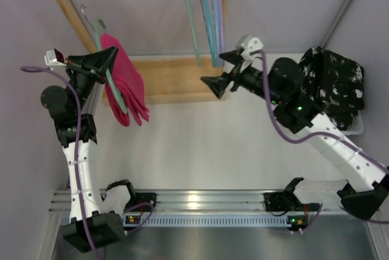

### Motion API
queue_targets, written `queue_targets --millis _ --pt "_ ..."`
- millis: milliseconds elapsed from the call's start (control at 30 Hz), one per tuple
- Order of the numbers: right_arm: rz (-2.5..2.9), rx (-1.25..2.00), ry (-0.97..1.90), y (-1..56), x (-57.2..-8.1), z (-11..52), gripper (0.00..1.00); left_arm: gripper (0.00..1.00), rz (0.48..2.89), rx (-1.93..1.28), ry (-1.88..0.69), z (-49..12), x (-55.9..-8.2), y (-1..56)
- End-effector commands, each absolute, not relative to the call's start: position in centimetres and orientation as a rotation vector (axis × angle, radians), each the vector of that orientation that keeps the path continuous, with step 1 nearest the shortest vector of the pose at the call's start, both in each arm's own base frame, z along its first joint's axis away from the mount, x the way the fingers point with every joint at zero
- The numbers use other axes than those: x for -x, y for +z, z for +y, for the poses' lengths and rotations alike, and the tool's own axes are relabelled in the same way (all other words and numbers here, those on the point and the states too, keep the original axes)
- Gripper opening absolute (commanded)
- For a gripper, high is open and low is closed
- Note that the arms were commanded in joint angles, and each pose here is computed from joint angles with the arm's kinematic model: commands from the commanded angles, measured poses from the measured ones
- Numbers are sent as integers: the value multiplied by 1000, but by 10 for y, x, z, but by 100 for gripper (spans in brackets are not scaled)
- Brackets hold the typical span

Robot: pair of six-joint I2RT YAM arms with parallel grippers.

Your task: Remove the trousers from the hanger

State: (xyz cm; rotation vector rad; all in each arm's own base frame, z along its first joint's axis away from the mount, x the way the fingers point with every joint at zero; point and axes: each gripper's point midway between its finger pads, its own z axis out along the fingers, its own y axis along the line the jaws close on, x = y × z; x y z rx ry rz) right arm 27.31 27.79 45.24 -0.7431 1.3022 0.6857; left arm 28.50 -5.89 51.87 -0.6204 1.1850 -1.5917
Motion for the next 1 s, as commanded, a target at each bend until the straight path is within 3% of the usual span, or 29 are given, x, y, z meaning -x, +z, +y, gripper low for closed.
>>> queue_targets --millis 0,267,500,700,900,967 --pt "1099 718 698 492 -260 334 100 0 1066 607 -1610 -56 -263 552" --pt "1006 648 756 454 -237 431 100 0 1108 735 -1700 -57 -268 550" --pt "947 652 810 436 -200 469 99 0 1096 712 -1709 -59 -262 562" --pt "1004 613 849 433 -197 498 86 0 1091 695 -1717 -61 -258 569" --pt "1037 612 839 424 -204 515 68 0 1083 677 -1726 -62 -254 577" --pt "1039 604 810 421 -210 519 67 0 1083 672 -1730 -63 -252 579"
